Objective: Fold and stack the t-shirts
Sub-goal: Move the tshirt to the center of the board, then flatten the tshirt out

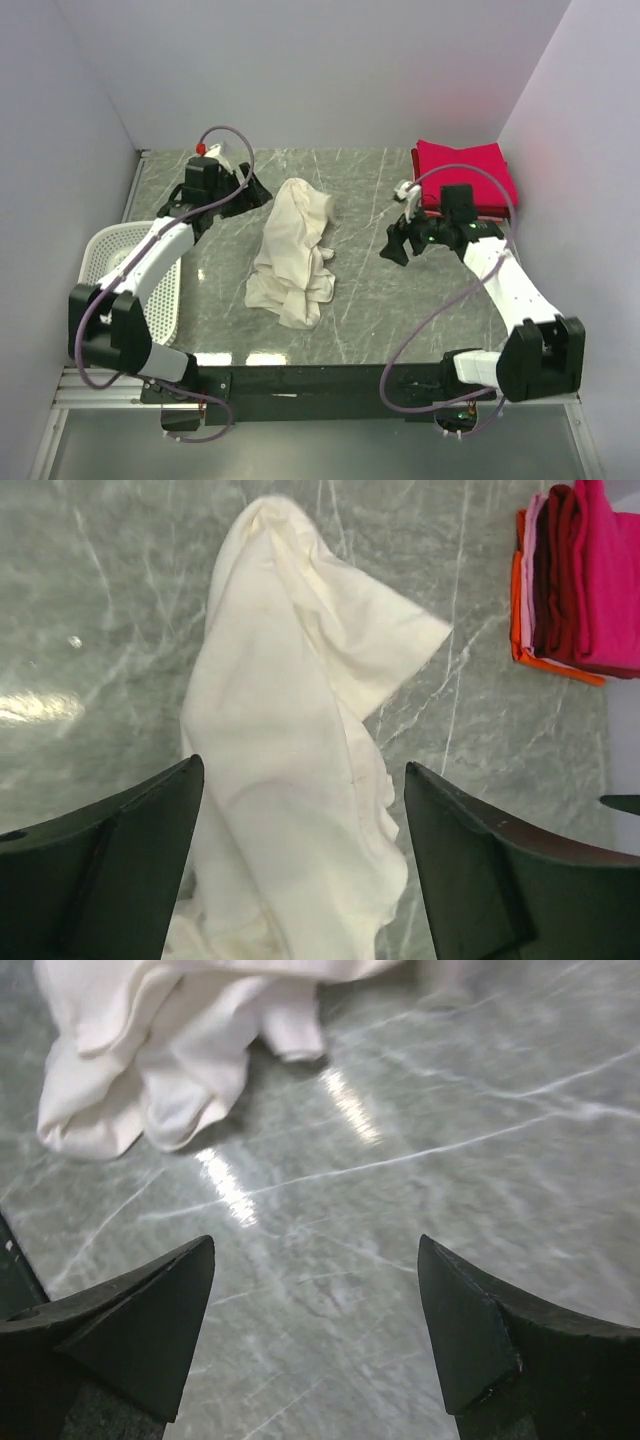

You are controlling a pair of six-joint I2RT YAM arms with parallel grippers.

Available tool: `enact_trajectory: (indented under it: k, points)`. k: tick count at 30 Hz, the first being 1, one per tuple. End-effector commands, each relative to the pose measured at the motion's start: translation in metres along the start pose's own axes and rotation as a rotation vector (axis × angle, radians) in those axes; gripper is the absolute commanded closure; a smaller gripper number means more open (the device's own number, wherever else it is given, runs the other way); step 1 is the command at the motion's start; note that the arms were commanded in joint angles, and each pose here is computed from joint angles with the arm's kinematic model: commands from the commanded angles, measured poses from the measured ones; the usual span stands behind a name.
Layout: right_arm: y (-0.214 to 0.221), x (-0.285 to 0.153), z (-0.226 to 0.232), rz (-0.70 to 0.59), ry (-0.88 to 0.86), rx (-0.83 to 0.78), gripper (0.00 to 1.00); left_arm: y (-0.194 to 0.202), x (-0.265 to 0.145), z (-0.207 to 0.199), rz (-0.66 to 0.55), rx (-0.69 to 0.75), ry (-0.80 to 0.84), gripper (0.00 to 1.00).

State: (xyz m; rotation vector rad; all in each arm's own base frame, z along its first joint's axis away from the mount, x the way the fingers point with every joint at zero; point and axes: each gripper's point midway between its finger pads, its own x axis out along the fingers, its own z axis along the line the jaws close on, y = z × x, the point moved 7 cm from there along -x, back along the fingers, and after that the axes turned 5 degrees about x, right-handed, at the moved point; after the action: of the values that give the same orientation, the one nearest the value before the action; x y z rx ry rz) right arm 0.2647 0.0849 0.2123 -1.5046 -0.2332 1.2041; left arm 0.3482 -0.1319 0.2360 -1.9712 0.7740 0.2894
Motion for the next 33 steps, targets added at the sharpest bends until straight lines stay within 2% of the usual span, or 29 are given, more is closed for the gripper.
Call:
enact_trajectory:
  k: [1,2,4,6,10,14,18,27,33]
  points:
    - [0.006,0.016,0.014,0.092,-0.131,-0.054,0.12,-0.035,-0.049,-0.019,-0.168,0.237,0.028,0.14]
    - [0.012,0.026,0.015,0.128,-0.153,-0.04,0.12,-0.028,-0.05,-0.021,-0.13,0.246,0.052,0.17]
    - [0.013,0.039,0.024,0.165,-0.198,-0.031,0.15,0.009,-0.05,-0.03,0.036,0.287,0.191,0.22]
    - [0.014,0.055,0.029,0.203,-0.247,0.009,0.19,0.044,-0.054,-0.047,0.137,0.321,0.302,0.24]
    - [0.01,0.086,0.045,0.239,-0.351,0.121,0.24,0.1,-0.049,-0.055,0.272,0.402,0.33,0.25]
    - [0.008,0.116,0.056,0.29,-0.369,0.138,0.25,0.117,-0.03,-0.055,0.308,0.487,0.262,0.25]
    - [0.001,0.138,0.053,0.294,-0.372,0.231,0.25,0.121,-0.01,-0.059,0.326,0.543,0.198,0.25]
    - [0.024,0.166,0.058,0.377,-0.431,0.36,0.29,0.136,0.022,-0.067,0.344,0.611,0.085,0.27]
    - [0.036,0.18,0.068,0.434,-0.423,0.371,0.34,0.139,0.035,-0.059,0.371,0.601,-0.026,0.46]
